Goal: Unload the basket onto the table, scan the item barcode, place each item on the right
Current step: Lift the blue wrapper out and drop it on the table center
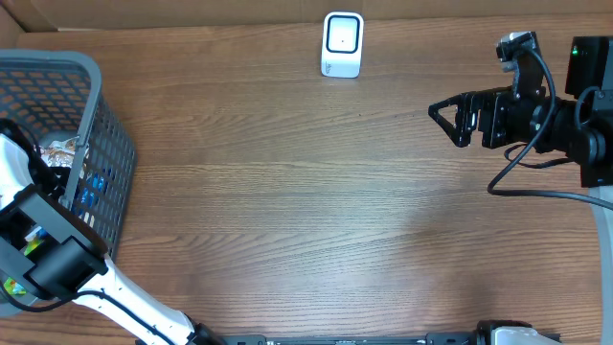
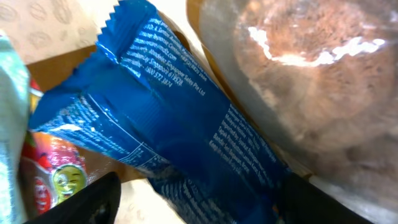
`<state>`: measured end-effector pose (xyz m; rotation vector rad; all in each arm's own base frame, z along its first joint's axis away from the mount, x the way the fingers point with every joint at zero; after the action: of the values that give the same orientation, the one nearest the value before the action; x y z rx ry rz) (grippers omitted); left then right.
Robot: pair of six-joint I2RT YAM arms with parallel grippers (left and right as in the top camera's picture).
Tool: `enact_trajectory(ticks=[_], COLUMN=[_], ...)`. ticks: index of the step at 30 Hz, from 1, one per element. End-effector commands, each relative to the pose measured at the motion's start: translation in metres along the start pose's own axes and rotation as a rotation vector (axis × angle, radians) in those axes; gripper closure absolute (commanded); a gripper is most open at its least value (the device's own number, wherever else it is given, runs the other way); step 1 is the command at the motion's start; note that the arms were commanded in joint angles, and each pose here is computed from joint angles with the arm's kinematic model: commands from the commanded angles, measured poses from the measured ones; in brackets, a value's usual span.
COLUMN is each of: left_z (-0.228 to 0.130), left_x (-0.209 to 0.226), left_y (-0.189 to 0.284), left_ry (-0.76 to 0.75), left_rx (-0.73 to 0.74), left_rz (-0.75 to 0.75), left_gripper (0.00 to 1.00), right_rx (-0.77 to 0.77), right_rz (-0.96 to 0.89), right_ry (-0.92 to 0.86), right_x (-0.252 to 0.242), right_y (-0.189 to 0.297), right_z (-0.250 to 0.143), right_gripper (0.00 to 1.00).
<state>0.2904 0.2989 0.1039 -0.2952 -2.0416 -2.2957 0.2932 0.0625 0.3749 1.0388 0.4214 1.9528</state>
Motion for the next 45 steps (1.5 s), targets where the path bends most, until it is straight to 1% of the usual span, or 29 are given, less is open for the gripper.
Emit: enact_trajectory(ticks=[1, 3, 4, 5, 6, 10, 14, 18, 21, 23, 26, 27, 30, 33, 36, 40, 43, 45], left_z=[-0.014, -0.014, -0.014, -0.013, -0.014, -0.009, 0.003, 0.018, 0.025, 0.025, 0.019, 0.011, -0.018, -0.054, -0.095, -0.149, -0.19, -0.216], left_x=[-0.002, -0.002, -0.003, -0.003, -0.004, -0.005, -0.008, -0.006, 0.003, 0.009, 0.016, 0.015, 0.018, 0.027, 0.033, 0.024, 0.003, -0.014], left_y=[-0.015, -0.013, -0.013, -0.011, -0.009, 0.007, 0.044, 0.106, 0.159, 0.195, 0.246, 0.268, 0.32, 0.365, 0.394, 0.415, 0.416, 0.407], left_ry=[-0.012, -0.032, -0.046, -0.066, -0.082, -0.111, -0.154, -0.191, -0.216, -0.244, -0.344, -0.435, -0.639, -0.824, -0.984, -1.188, -1.309, -1.386], left_rx=[0.045, 0.044, 0.045, 0.048, 0.052, 0.056, 0.021, -0.068, -0.163, -0.235, -0.351, -0.395, -0.503, -0.619, -0.709, -0.761, -0.716, -0.655], left_rz=[0.02, 0.016, 0.011, 0.005, -0.001, -0.025, -0.073, -0.141, -0.211, -0.276, -0.427, -0.527, -0.768, -0.931, -1.002, -1.06, -1.076, -1.046], left_gripper=[0.44, 0.64, 0.75, 0.93, 0.96, 0.96, 0.96, 0.96, 0.96, 0.96, 0.96, 0.96, 0.96, 0.96, 0.96, 0.96, 0.96, 0.96], right_rx=[-0.031, -0.032, -0.032, -0.032, -0.034, -0.04, -0.041, -0.041, -0.041, -0.042, -0.044, -0.045, -0.045, -0.044, -0.044, -0.044, -0.043, -0.042], right_rz=[-0.006, -0.006, -0.006, -0.006, -0.006, -0.005, -0.005, -0.005, -0.005, -0.005, -0.005, -0.004, -0.004, -0.004, -0.005, -0.005, -0.005, -0.005], right_ry=[0.02, 0.02, 0.02, 0.02, 0.022, 0.026, 0.027, 0.027, 0.027, 0.028, 0.029, 0.029, 0.029, 0.029, 0.029, 0.029, 0.028, 0.028], right_x=[0.005, 0.005, 0.005, 0.005, 0.005, 0.005, 0.005, 0.005, 0.005, 0.005, 0.005, 0.006, 0.005, 0.005, 0.005, 0.005, 0.005, 0.006], right_y=[0.008, 0.008, 0.008, 0.008, 0.008, 0.008, 0.008, 0.008, 0.008, 0.008, 0.008, 0.008, 0.008, 0.008, 0.008, 0.008, 0.008, 0.008], right_z=[0.005, 0.005, 0.005, 0.005, 0.005, 0.007, 0.007, 0.007, 0.007, 0.007, 0.007, 0.008, 0.008, 0.008, 0.007, 0.007, 0.007, 0.007], right_gripper=[0.0, 0.0, 0.0, 0.0, 0.0, 0.0, 0.0, 0.0, 0.0, 0.0, 0.0, 0.0, 0.0, 0.0, 0.0, 0.0, 0.0, 0.0])
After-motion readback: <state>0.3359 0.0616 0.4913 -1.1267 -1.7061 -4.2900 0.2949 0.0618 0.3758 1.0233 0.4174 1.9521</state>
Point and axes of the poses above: each gripper's point midway between its finger pads, its own y axis back along the fingers, its own x axis along the line the jaws close on, z = x × y, the point moved 6 cm from there along y, back along the fingers, and after that the axes turned 8 degrees about -y, right-handed, at the moved point
